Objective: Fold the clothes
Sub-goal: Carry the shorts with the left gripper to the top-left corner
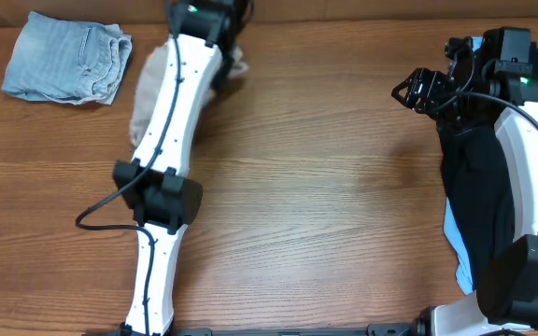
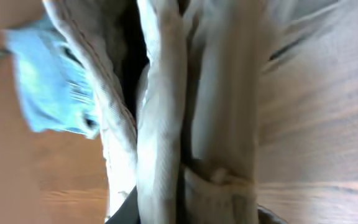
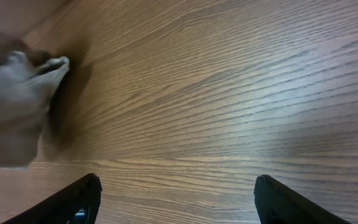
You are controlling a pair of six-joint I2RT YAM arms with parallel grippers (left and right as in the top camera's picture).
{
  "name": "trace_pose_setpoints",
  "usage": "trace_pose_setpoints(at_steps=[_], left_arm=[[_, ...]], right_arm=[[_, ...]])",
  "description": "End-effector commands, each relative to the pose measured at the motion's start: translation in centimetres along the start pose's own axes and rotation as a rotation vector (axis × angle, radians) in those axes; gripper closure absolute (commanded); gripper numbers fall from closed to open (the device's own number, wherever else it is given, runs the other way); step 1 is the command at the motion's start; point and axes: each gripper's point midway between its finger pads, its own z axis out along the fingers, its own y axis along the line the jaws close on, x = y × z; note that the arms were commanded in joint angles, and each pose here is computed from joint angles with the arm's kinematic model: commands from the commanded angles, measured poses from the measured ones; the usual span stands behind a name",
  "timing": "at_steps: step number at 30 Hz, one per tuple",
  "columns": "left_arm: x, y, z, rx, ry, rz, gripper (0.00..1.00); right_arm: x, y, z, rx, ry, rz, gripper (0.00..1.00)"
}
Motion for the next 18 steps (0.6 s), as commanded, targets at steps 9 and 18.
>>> trace_pose_setpoints(at_steps=[9,18], left_arm=[[-1.3,15.4,-10.7,-0.243,-0.371,-0.190,0.96],[1.0,30.0,-8.0,-0.399,-0.477,-0.438,0.96]], right_arm=[[0.0,0.0,0.1,0.001,0.000,-0.010,0.17],[0.3,-0.1,0.1,0.005,0.012,0.000,0.17]])
